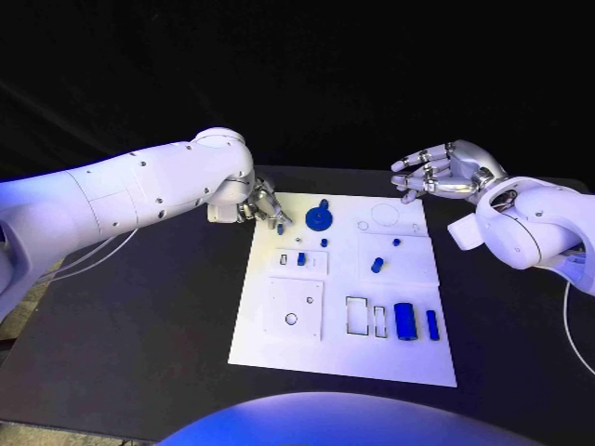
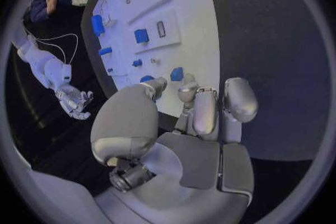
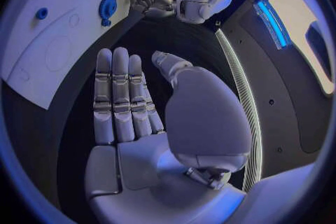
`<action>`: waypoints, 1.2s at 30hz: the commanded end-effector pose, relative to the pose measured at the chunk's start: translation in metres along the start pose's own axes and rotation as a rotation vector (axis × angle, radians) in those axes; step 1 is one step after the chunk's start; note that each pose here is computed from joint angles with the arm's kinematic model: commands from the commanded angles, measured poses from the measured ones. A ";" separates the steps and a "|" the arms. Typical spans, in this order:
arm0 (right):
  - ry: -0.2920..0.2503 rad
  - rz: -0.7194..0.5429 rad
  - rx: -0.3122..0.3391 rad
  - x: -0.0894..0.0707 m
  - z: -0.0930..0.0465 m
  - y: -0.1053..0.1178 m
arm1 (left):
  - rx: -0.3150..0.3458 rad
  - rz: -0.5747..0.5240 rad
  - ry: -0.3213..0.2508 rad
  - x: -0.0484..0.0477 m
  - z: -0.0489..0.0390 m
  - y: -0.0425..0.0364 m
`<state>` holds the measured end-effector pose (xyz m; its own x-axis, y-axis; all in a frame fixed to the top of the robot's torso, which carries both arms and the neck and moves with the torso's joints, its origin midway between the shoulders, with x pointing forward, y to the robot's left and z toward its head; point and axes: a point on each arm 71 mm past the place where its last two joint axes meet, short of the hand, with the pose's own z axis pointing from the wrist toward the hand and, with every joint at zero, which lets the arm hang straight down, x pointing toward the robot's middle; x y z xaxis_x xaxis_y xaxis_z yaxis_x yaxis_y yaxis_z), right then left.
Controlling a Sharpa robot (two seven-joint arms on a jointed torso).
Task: Assemble the parts on the task board
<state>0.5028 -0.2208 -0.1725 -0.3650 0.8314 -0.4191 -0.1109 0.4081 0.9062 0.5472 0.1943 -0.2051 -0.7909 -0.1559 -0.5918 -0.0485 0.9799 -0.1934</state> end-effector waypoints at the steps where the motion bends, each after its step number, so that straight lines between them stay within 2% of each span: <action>1: 0.012 0.002 -0.011 0.002 0.000 0.001 | 0.022 0.006 0.029 0.0027 0.0000 -0.0037; 26: 0.013 0.003 -0.011 0.002 0.001 0.001 | 0.029 -0.028 0.026 0.0044 0.0021 -0.0038; 36: 0.014 0.005 -0.009 0.003 0.001 0.000 | 0.050 -0.100 0.036 0.0056 0.0003 -0.0016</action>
<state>0.5032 -0.2200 -0.1736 -0.3659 0.8317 -0.4176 -0.1101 0.4069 0.9068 0.5439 0.1945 -0.2089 -0.8047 -0.1997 -0.5591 -0.0742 0.9682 -0.2390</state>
